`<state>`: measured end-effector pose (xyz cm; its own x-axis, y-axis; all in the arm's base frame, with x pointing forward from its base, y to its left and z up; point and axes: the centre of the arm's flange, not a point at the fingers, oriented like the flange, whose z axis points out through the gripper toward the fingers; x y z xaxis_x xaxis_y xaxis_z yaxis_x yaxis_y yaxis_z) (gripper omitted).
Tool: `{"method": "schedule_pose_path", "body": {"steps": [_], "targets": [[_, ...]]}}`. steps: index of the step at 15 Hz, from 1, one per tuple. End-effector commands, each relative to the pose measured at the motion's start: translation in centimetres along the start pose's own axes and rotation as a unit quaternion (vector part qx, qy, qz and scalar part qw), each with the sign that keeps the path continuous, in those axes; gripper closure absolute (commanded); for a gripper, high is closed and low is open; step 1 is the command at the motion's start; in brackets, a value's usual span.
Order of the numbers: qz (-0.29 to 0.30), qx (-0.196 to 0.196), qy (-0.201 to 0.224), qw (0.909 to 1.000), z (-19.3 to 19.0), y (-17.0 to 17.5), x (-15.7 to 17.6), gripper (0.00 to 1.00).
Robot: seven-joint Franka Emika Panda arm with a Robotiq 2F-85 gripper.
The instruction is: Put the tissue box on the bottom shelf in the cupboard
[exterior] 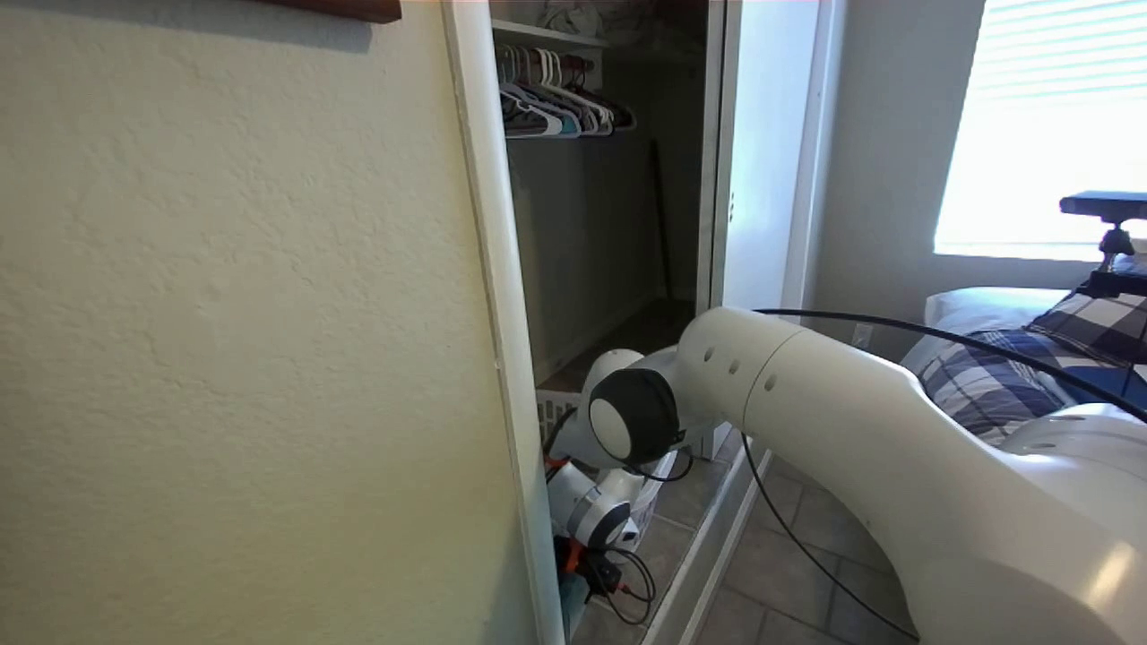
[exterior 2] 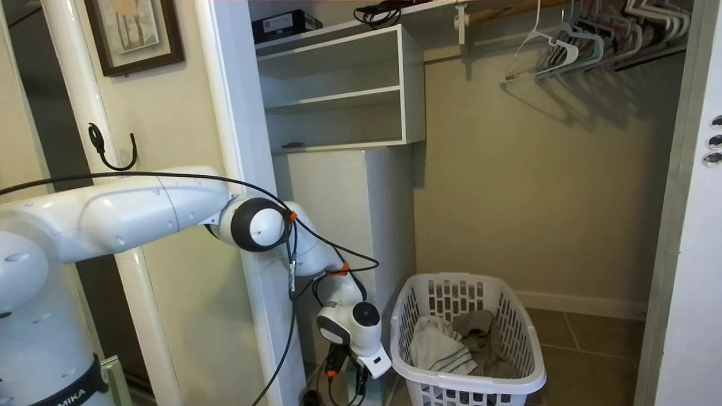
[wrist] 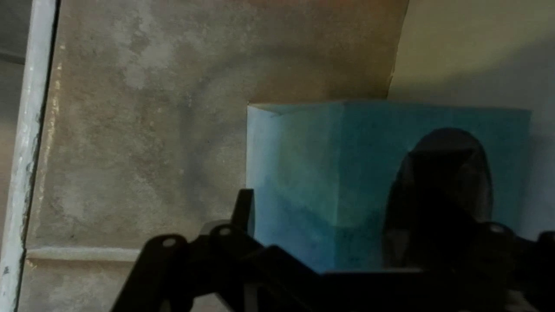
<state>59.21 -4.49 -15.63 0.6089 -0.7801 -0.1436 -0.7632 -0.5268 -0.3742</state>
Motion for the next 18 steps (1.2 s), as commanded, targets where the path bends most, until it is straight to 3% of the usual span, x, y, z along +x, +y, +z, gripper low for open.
{"method": "schedule_pose_path", "body": {"steps": [1,6,11,18], "targets": [[-0.013,0.006,-0.011,0.9998,2.9,-0.6,0.5,0.34],[-0.03,-0.001,-0.025,0.9992,2.3,-0.6,-0.2,0.7],[-0.066,-0.049,-0.038,0.9959,-1.6,-0.5,-0.7,0.99],[-0.106,-0.091,-0.029,0.9897,-10.4,-3.1,-2.6,1.0]]}}
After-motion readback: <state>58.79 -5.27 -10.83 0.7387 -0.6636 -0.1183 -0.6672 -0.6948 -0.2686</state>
